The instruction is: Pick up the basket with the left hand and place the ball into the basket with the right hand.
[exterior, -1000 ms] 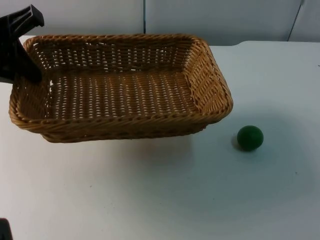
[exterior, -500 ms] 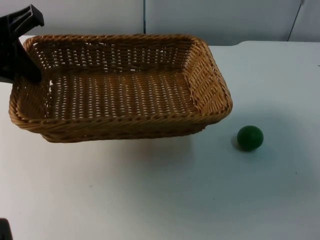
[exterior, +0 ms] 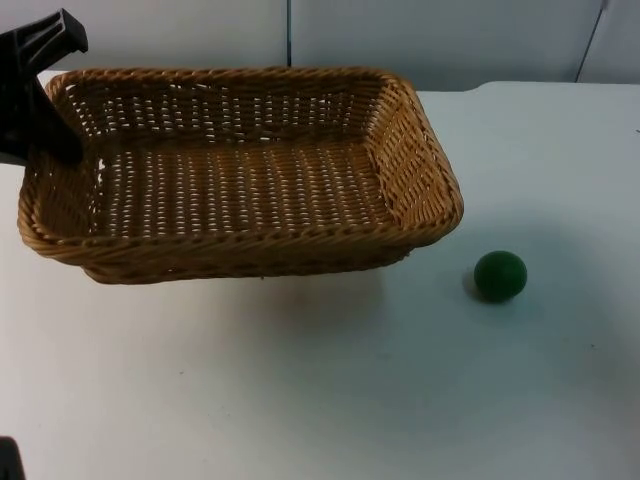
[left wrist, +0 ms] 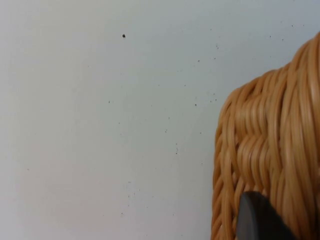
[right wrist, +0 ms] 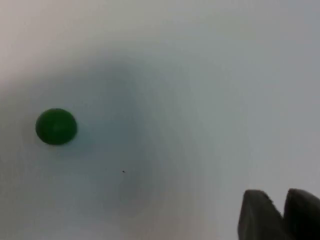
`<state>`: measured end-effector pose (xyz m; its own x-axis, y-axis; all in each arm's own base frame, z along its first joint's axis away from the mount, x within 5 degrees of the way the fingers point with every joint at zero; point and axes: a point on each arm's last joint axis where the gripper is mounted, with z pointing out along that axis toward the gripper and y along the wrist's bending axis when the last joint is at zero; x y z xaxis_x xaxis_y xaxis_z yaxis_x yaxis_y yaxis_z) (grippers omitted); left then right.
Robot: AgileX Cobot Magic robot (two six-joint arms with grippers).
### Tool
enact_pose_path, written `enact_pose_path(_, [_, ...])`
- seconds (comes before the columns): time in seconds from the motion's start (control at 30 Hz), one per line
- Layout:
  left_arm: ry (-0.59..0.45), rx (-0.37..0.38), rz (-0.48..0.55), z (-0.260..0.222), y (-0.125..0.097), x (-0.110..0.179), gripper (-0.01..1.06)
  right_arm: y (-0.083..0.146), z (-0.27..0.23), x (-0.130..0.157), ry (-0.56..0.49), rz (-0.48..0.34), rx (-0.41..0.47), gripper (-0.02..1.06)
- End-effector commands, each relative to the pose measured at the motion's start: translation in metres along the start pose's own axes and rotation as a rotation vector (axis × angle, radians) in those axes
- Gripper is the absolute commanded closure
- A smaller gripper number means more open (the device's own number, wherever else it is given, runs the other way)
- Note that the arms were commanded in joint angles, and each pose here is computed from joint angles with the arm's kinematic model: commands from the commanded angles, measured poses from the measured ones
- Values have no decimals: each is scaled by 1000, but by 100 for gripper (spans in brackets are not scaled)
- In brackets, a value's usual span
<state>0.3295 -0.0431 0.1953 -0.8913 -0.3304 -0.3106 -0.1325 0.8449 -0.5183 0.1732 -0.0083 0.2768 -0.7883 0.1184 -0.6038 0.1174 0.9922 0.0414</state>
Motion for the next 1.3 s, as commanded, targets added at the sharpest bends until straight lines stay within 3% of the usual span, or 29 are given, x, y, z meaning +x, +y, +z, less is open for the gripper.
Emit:
enact_pose_path(0.0, [-25,22,-23,-5,-4,-3,105,4,10,-8,31,-21,-3,70])
enact_pose_path(0.07, [-25,22,-23,-5,-4,-3,105,12,20,-12,57,-74,-18,48])
enact_pose_path(0.1, [-25,22,-23,-5,-4,-3,105,12,20,-12,57,-74,-18,48])
enact_pose_path(0.23, [-25,22,-23,-5,-4,-3,105,39,34,-22,44,-194,-75,13])
enact_pose_path(0.37, [-25,22,-23,-5,-4,-3,105,64,49,-25,91,-276,-120,1])
enact_pose_path(0.67, [-27,20,-22,-5,-4,-3,105,100,105,-13,190,-371,-162,0])
enact_pose_path(1.27, [-46,14,-22,-5,-3,-5,105,134,143,-17,103,-391,-230,0])
